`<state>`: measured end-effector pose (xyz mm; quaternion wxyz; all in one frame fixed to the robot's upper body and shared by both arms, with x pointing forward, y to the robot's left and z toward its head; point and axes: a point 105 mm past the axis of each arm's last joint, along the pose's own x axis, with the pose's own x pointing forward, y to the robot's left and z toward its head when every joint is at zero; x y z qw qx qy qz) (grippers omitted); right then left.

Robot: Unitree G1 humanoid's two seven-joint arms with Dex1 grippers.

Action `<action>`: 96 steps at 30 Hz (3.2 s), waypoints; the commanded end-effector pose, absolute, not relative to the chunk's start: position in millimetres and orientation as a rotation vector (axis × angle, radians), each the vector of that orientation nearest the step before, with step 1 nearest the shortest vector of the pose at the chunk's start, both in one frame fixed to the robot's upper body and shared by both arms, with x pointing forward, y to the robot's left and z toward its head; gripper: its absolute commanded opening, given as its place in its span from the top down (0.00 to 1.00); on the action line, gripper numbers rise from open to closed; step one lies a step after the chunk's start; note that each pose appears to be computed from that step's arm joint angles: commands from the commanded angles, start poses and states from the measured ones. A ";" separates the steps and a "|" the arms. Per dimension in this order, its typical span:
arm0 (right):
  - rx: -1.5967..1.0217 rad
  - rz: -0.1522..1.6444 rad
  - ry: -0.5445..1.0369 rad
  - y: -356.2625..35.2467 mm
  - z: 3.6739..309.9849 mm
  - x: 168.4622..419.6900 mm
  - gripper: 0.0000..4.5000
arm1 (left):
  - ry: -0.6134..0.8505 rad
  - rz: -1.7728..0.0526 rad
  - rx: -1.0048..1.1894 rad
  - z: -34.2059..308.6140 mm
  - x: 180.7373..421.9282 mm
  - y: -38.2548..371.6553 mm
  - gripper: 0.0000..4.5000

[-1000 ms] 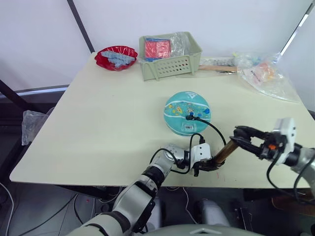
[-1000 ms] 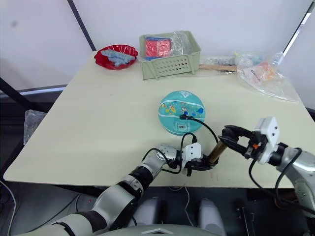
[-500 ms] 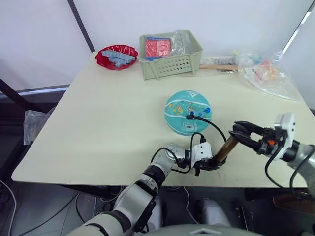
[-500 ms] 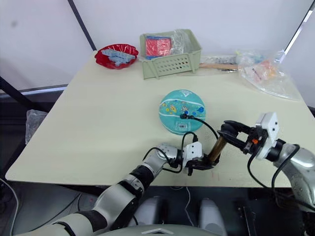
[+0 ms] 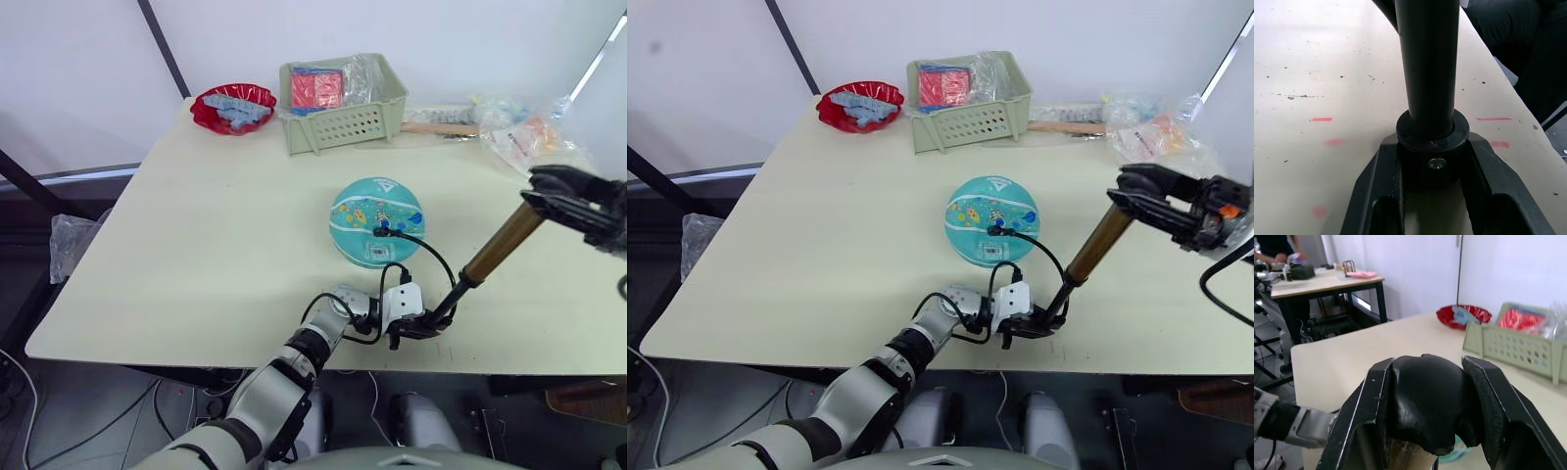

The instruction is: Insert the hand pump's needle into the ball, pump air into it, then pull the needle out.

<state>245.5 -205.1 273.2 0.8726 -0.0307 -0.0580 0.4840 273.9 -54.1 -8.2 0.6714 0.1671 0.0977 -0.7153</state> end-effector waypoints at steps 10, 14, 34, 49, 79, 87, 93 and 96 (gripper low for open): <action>-0.177 0.991 -0.148 -202.8 273.3 240.6 0.63 | 0.427 -1.648 0.420 -51.0 250.5 -36.7 0.77; -0.168 0.979 -0.102 -199.4 247.7 243.4 0.63 | 0.426 -1.645 0.419 -50.6 251.2 -36.9 0.77; -0.103 0.890 0.066 -173.7 106.4 243.3 0.63 | 0.422 -1.638 0.415 -48.9 252.6 -39.8 0.77; -0.106 0.884 -0.120 -196.0 179.4 253.2 0.63 | 0.427 -1.635 0.413 -48.9 254.3 -36.2 0.77; -0.151 0.886 -0.170 -204.3 279.7 245.4 0.63 | 0.426 -1.648 0.418 -50.7 250.5 -38.7 0.77; -0.066 0.874 0.019 -196.2 207.7 241.5 0.63 | 0.425 -1.640 0.414 -50.3 251.6 -38.7 0.77; 0.005 0.781 0.111 -197.5 147.3 243.8 0.63 | 0.425 -1.643 0.409 -50.9 249.7 -39.2 0.77; -0.018 0.808 0.130 -187.5 122.4 238.0 0.63 | 0.424 -1.641 0.410 -50.7 250.2 -38.8 0.77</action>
